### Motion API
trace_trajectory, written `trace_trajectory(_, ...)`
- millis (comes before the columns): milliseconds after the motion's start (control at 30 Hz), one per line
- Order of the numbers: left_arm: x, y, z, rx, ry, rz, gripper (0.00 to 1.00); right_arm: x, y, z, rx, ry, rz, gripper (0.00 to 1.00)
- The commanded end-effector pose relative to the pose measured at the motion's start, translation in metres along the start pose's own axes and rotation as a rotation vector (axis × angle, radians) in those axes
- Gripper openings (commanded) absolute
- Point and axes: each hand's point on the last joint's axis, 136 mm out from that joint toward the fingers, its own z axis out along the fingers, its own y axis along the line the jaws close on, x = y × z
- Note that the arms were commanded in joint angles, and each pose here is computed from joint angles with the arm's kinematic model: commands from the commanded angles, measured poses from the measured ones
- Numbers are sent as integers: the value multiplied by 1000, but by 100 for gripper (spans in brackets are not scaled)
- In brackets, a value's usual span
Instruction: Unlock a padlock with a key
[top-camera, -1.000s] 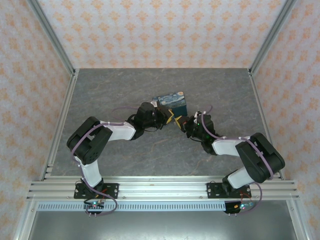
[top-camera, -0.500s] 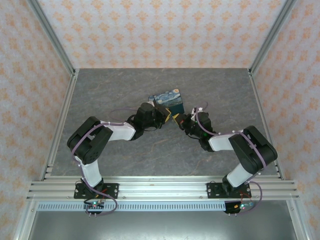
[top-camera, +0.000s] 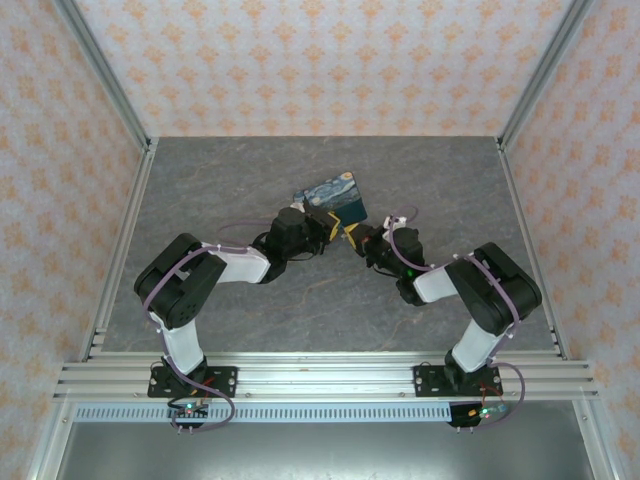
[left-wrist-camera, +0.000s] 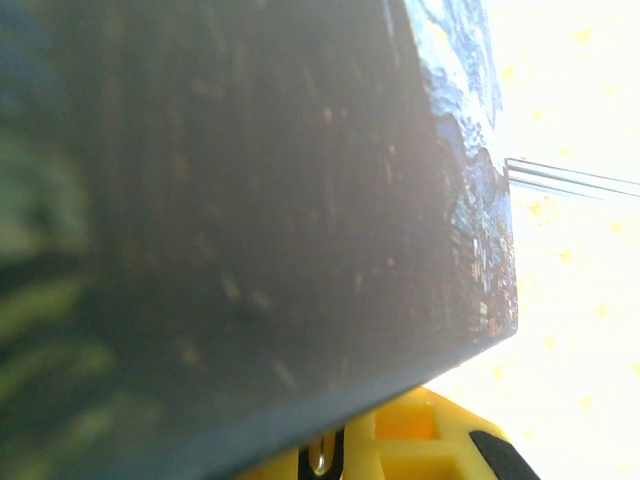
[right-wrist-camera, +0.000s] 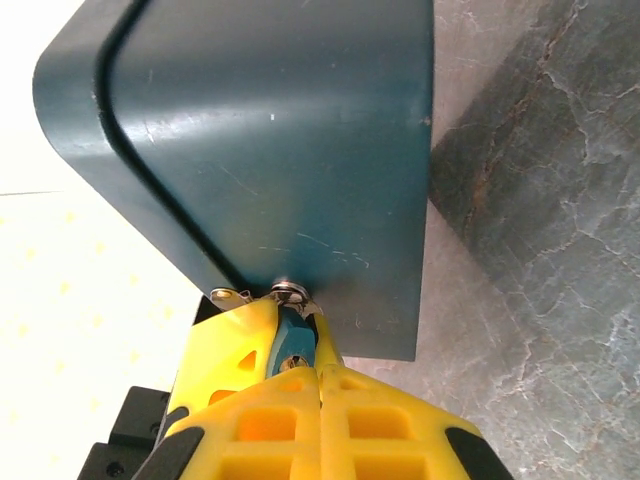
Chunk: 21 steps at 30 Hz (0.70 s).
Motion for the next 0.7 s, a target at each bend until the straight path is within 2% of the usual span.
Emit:
trace_trajectory(0,66,-48,-8,172,221,29,0,3,7,4,-32,14,13,0)
trace_trajectory(333,75,-43,-3,123,249,71,0,10,30,13,-68,76,-41,0)
trace_trajectory(667,76,-29,-4,52,253,132,0,0,27,7,75,80,-202,0)
